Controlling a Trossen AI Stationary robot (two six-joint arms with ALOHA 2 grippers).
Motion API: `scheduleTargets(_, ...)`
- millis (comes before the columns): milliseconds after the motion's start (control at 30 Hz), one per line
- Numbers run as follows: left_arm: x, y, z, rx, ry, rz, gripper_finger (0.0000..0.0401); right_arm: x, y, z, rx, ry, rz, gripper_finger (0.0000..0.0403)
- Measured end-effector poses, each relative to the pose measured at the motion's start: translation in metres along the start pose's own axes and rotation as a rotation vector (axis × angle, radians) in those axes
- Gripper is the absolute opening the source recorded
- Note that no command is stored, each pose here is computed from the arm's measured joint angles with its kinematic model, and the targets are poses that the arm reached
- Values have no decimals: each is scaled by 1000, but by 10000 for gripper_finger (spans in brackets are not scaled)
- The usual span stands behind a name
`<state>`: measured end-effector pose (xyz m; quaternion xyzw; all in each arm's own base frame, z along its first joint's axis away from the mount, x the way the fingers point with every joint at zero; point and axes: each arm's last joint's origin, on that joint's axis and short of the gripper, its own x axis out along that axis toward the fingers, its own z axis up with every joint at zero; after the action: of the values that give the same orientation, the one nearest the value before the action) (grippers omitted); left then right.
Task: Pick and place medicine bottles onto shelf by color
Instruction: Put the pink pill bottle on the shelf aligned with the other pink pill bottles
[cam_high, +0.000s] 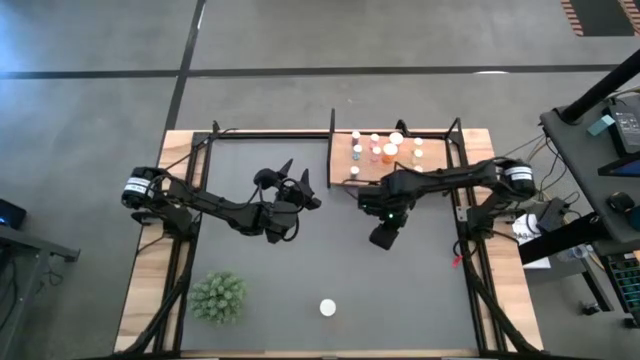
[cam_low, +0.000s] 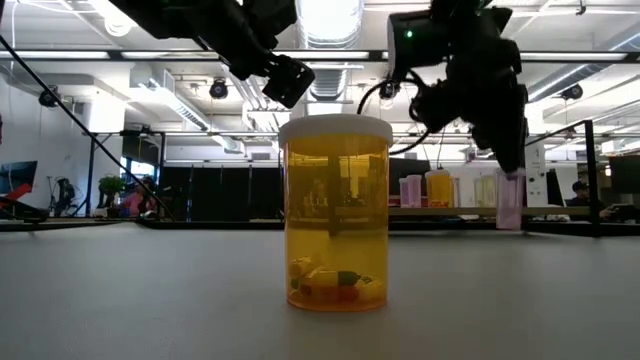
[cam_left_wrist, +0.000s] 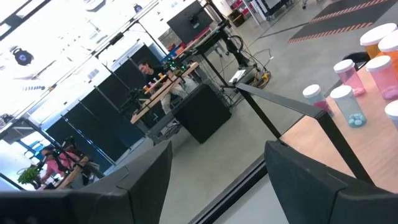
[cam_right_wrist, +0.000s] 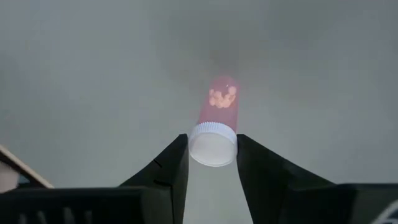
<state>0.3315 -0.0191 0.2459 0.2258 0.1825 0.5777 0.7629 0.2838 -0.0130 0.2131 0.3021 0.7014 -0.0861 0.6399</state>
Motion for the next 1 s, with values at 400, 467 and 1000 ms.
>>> scheduleTargets(400, 0, 0, 0, 1, 0, 0, 240, 19, -3, 8, -53, 61, -31, 116)
scheduleTargets(467, 0, 0, 0, 2, 0, 0, 240, 20, -3, 9, -55, 59, -32, 114)
scheduleTargets(1000, 0, -1, -7, 20, 2, -1, 240, 18, -1, 12, -98, 4, -37, 167)
